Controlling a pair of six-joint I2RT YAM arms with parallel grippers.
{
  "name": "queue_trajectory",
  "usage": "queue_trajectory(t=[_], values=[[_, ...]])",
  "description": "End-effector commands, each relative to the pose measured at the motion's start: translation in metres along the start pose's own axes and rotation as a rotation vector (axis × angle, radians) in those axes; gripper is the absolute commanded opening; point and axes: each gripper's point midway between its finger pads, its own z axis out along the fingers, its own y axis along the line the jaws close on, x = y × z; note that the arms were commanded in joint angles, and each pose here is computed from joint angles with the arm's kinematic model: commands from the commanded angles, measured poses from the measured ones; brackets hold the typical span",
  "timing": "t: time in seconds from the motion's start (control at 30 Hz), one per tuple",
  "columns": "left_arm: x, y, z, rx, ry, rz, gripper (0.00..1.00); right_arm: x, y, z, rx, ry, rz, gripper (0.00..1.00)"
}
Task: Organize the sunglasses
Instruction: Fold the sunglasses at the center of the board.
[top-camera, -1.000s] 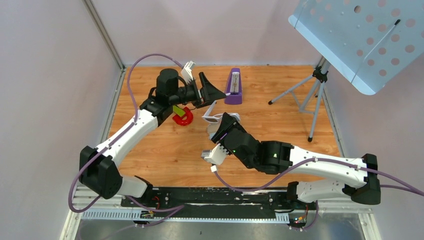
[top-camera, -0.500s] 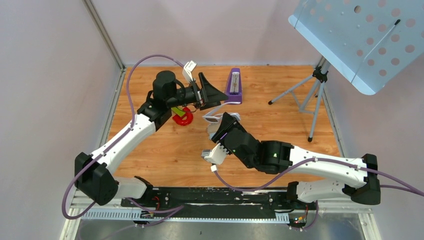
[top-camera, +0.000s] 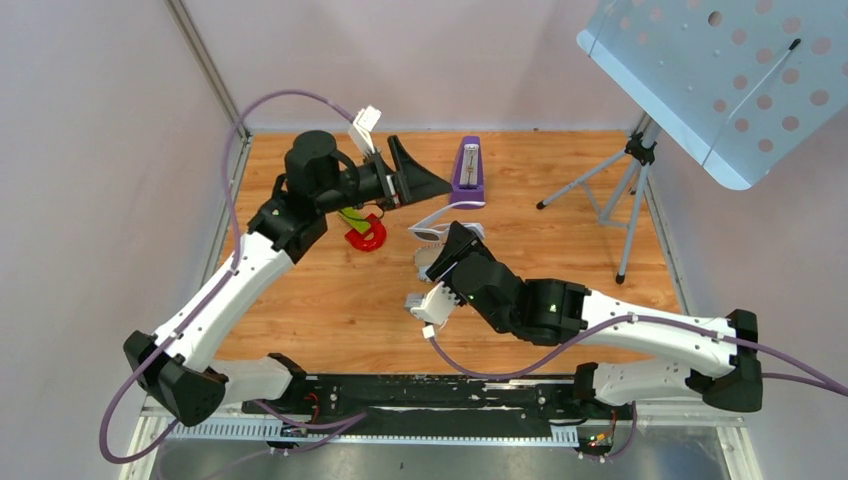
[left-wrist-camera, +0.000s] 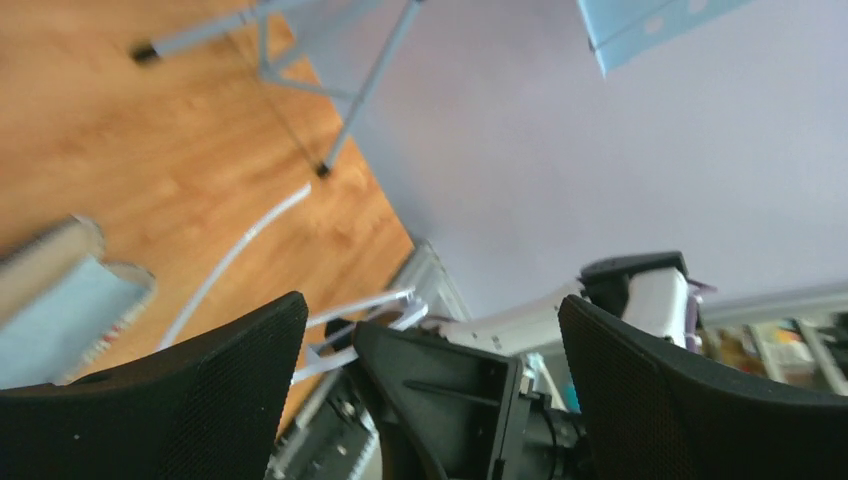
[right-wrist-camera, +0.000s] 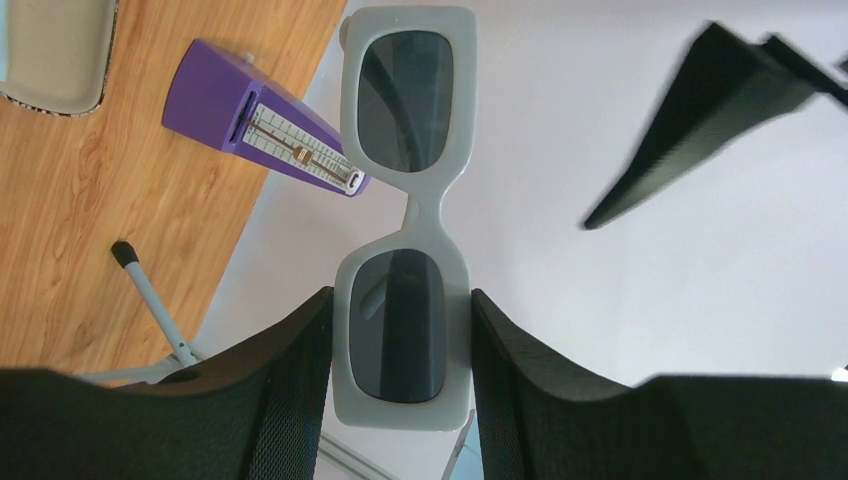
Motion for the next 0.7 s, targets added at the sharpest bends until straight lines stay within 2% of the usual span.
queue_trajectory(t=[0.0, 0.13, 0.2, 0.4, 0.5, 0.67], values=[[-0.031, 0.012, -0.017, -0.207, -0.089, 0.263, 1.0, 0.011, -0.001, -0.009, 0.028, 0.009, 0.007, 0.18], [-0.038, 0.049, -0.006, -0.328, -0.057, 0.353, 1.0, 0.011, -0.001, -0.013, 0.037, -0.017, -0.056, 0.17], [-0.039, 0.062, -0.003, -0.363, -0.064, 0.366, 1.0, 0.003, 0.0, -0.021, 0.069, -0.099, -0.127, 0.17], [-0.024, 0.084, -0.006, -0.409, -0.037, 0.334, 1.0, -0.03, 0.022, -0.041, 0.29, -0.261, -0.495, 0.18], [-0.014, 0.097, -0.013, -0.45, -0.035, 0.335, 1.0, -0.035, 0.031, -0.043, 0.303, -0.292, -0.508, 0.19], [0.008, 0.119, -0.013, -0.507, 0.045, 0.355, 0.99, -0.034, 0.027, -0.033, 0.264, -0.271, -0.455, 0.19]])
